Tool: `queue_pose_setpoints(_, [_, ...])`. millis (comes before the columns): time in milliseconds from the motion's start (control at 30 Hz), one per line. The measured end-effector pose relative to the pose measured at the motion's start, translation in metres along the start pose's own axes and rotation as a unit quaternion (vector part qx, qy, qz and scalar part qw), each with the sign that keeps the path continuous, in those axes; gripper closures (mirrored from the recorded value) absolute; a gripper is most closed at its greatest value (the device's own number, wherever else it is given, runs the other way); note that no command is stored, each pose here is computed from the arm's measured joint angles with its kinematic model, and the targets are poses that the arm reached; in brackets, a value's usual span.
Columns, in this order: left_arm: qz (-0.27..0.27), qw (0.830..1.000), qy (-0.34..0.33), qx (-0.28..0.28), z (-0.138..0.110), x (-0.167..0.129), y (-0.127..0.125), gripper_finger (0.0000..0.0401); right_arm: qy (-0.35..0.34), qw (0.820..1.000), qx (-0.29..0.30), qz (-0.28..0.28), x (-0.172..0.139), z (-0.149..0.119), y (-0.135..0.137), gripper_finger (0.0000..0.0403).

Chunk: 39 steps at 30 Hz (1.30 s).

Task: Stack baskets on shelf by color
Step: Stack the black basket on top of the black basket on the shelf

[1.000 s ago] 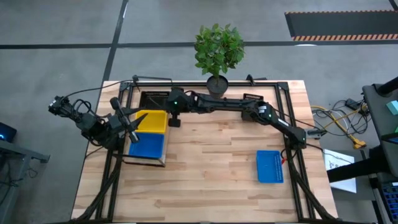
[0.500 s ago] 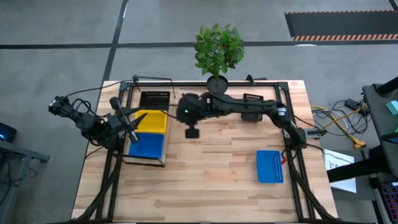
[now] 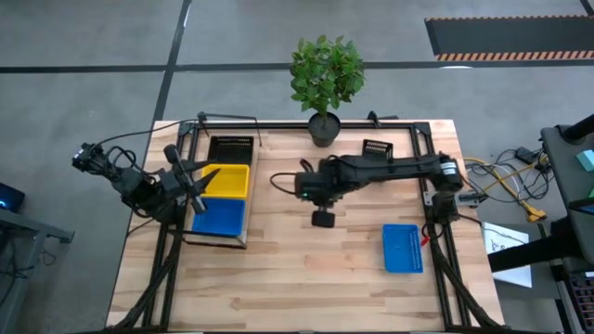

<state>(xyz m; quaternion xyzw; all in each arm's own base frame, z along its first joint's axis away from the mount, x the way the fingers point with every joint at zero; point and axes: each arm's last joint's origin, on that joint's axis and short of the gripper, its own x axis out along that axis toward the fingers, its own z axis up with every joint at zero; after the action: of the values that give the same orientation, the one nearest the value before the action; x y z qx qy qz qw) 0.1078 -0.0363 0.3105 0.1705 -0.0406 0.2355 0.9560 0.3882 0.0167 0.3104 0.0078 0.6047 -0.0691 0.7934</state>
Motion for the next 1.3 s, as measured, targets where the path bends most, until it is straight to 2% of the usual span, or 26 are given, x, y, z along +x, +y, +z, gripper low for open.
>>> queue_pose_setpoints(233, [-0.001,1.000,-0.001,-0.001,0.000,0.000,-0.001,0.0304,0.030,0.991,0.091,-0.091,0.007,-0.045,-0.025,0.0394])
queue_pose_setpoints(433, [-0.001,1.000,-0.001,-0.001,0.000,0.000,-0.001,0.0304,0.037,0.962,0.207,-0.173,0.022,-0.083,-0.052,0.0394])
queue_pose_setpoints(600, [-0.001,1.000,0.000,0.000,0.000,0.001,-0.001,0.0304,0.064,0.934,0.300,-0.184,0.036,-0.108,-0.075,0.0372])
queue_pose_setpoints(767, [-0.001,1.000,0.000,0.001,0.000,0.001,-0.002,0.0304,0.083,0.915,0.344,-0.194,0.055,-0.124,-0.090,0.0315])
queue_pose_setpoints(1033, [-0.001,1.000,0.000,0.001,0.000,0.001,-0.002,0.0304,0.061,0.905,0.377,-0.184,0.079,-0.131,-0.104,0.0216])
queue_pose_setpoints(1300, [-0.001,1.000,0.000,0.001,0.000,0.001,-0.002,0.0304,0.030,0.899,0.399,-0.180,0.098,-0.138,-0.112,0.0195])
